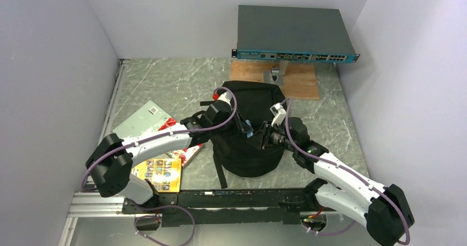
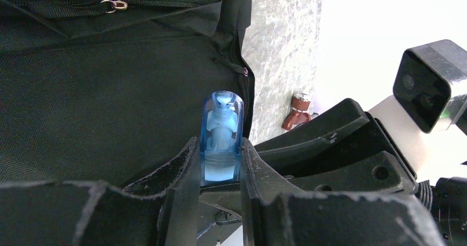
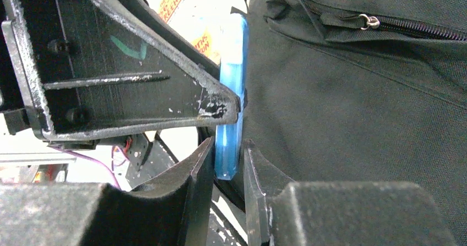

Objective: Pack the student bag
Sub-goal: Pick up the stationery from the center of the board, then place the stationery in the student bag.

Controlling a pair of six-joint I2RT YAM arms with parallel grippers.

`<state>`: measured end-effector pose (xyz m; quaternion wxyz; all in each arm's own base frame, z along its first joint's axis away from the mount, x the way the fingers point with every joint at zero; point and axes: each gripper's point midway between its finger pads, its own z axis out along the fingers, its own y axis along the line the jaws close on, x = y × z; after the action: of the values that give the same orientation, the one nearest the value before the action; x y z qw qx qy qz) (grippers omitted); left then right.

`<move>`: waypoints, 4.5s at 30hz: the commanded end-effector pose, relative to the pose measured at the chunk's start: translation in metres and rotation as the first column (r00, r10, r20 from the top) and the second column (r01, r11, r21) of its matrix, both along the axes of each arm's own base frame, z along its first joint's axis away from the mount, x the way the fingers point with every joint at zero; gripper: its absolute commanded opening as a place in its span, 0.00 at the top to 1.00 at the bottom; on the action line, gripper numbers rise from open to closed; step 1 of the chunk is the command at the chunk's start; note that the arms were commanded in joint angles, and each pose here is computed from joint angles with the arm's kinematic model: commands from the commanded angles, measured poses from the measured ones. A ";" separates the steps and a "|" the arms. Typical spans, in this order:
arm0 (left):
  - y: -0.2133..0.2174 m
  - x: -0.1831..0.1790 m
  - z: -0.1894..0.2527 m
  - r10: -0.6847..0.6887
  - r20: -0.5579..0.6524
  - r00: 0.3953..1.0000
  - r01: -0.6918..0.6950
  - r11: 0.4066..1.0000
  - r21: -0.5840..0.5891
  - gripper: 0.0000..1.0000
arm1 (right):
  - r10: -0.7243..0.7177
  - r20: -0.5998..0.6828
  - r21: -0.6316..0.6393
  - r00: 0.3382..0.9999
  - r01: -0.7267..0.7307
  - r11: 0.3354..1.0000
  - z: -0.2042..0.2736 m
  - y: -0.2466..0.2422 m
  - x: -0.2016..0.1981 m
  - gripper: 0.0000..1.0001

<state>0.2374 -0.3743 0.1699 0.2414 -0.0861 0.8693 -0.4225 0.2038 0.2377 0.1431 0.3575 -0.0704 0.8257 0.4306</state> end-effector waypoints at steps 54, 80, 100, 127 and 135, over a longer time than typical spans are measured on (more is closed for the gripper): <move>0.074 0.071 -0.110 -0.136 0.051 0.989 0.123 0.971 0.206 0.26 | 0.013 -0.559 0.314 0.829 0.196 0.929 -0.077 -0.034 0.092 1.00; 0.063 0.043 -0.118 -0.180 0.037 0.983 0.170 0.968 0.185 0.28 | -0.230 -0.297 -0.140 0.927 0.196 0.970 -0.083 -0.085 0.109 0.36; 0.058 0.036 -0.127 -0.206 0.011 0.978 0.200 0.960 0.195 0.30 | -0.174 -0.272 0.013 0.946 0.185 0.983 -0.063 -0.052 0.151 1.00; 0.057 0.031 -0.130 -0.219 0.011 0.976 0.213 0.959 0.185 0.30 | -0.144 -0.253 -0.061 0.957 0.133 0.989 -0.032 -0.050 0.102 1.00; 0.058 0.030 -0.132 -0.216 0.007 0.976 0.210 0.957 0.199 0.30 | -0.183 -0.247 -0.070 0.952 0.171 0.983 -0.046 -0.047 0.123 1.00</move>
<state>0.2914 -0.3119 0.0555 0.2597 0.0232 0.8946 -0.3629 0.2975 0.1878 0.0856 0.2408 0.0493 0.8912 0.3812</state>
